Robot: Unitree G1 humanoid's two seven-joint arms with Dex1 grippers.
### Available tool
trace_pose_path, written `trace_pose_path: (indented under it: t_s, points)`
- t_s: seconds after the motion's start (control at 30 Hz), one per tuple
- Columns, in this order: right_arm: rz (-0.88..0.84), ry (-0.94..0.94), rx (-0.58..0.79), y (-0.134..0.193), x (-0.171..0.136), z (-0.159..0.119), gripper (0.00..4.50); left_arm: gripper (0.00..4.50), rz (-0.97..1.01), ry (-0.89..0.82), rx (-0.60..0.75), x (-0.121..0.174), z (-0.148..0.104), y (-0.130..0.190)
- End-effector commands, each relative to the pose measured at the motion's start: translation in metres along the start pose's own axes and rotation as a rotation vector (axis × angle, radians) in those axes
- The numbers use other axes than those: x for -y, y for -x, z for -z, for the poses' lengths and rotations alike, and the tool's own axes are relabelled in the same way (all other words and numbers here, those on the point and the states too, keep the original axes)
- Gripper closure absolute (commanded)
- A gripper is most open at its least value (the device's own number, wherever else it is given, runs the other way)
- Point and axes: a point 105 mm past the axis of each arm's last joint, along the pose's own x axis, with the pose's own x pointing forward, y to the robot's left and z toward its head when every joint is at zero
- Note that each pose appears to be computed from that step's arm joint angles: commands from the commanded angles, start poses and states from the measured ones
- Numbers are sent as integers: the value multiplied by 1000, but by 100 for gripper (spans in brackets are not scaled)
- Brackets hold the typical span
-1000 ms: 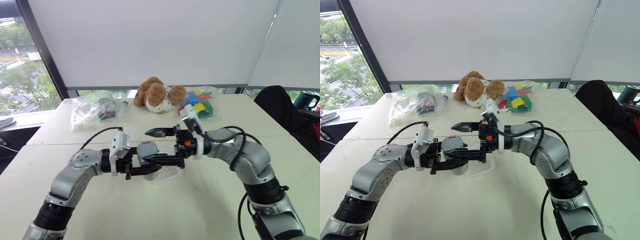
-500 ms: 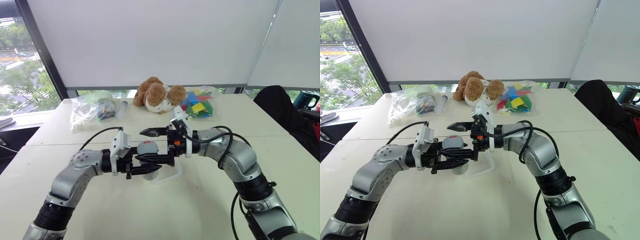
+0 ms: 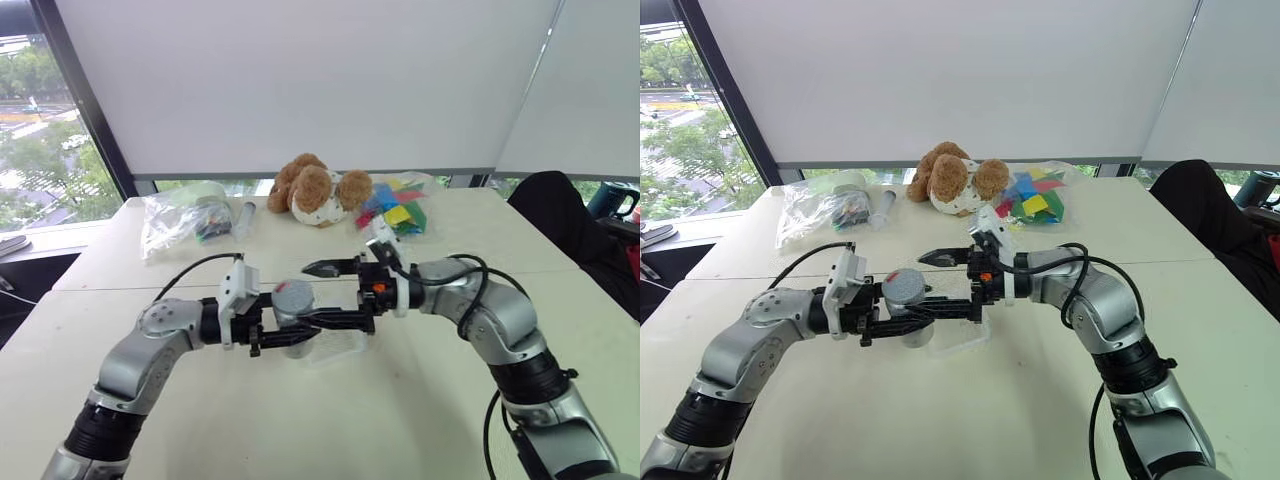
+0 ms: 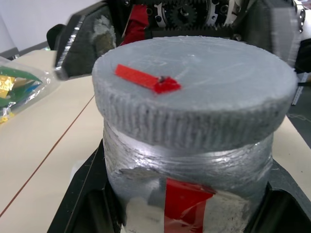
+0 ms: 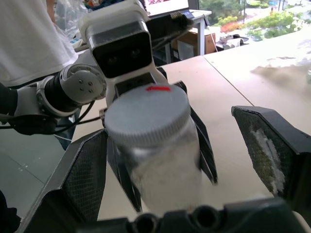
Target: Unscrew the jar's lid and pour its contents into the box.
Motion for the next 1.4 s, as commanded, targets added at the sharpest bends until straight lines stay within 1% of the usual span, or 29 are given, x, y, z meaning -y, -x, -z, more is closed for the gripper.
trace_pose_path:
  t_s: [0.03, 0.17, 0.27, 0.37, 0.5, 0.77, 0.97, 1.2, 1.4]
  points:
    - [-13, 18, 45, 14, -1, -11, 8, 232, 26, -39, 22, 5, -10, 1]
    - [-49, 8, 80, 18, -6, -17, 8, 232, 26, -41, 21, 4, -10, 1]
    - [-76, 3, 119, 13, -10, -25, 8, 232, 27, -40, 20, 5, -10, 2]
    - [-112, 13, 131, -4, -21, -31, 8, 232, 26, -38, 20, 5, -10, 2]
    - [-92, 29, 119, -28, -23, -33, 8, 232, 26, -34, 23, 4, -9, 0]
    - [-73, 61, 88, -40, -17, -31, 8, 232, 30, -31, 28, 6, -9, -2]
    - [-62, 62, 79, -41, -10, -27, 8, 232, 27, -29, 32, 6, -9, -2]
    - [-40, 61, 68, -32, -1, -21, 8, 232, 25, -30, 31, 6, -9, -2]
    - [-45, 50, 64, -20, -1, -18, 8, 232, 27, -30, 29, 6, -9, -2]
